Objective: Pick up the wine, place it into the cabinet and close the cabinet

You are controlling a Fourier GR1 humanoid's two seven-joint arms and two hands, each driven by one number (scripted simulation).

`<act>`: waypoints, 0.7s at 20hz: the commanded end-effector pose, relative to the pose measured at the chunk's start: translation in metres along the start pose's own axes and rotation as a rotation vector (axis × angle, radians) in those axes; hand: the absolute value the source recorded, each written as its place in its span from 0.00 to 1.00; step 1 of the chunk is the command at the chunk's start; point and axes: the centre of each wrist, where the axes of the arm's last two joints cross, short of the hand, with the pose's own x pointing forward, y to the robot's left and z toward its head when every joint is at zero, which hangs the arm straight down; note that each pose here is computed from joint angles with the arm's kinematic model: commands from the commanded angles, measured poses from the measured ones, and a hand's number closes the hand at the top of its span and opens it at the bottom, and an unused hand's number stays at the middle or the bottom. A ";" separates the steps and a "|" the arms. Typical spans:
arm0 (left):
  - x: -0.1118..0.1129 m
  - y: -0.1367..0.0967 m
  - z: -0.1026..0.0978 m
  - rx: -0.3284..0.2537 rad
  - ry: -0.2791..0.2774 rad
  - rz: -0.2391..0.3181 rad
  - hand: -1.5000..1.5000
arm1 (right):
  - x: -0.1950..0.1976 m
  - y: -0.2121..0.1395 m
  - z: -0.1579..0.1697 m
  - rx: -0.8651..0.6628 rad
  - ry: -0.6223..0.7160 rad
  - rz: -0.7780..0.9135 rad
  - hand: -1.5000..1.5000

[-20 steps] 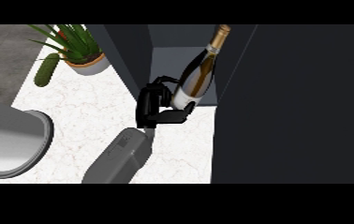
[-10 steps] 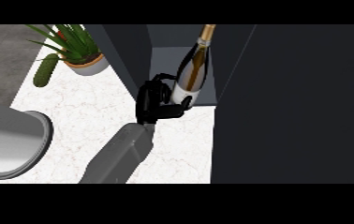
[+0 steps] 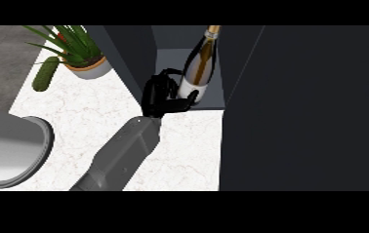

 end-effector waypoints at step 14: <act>0.024 -0.011 -0.040 0.054 -0.011 -0.004 1.00 | -0.025 -0.001 -0.009 0.003 0.000 0.009 0.00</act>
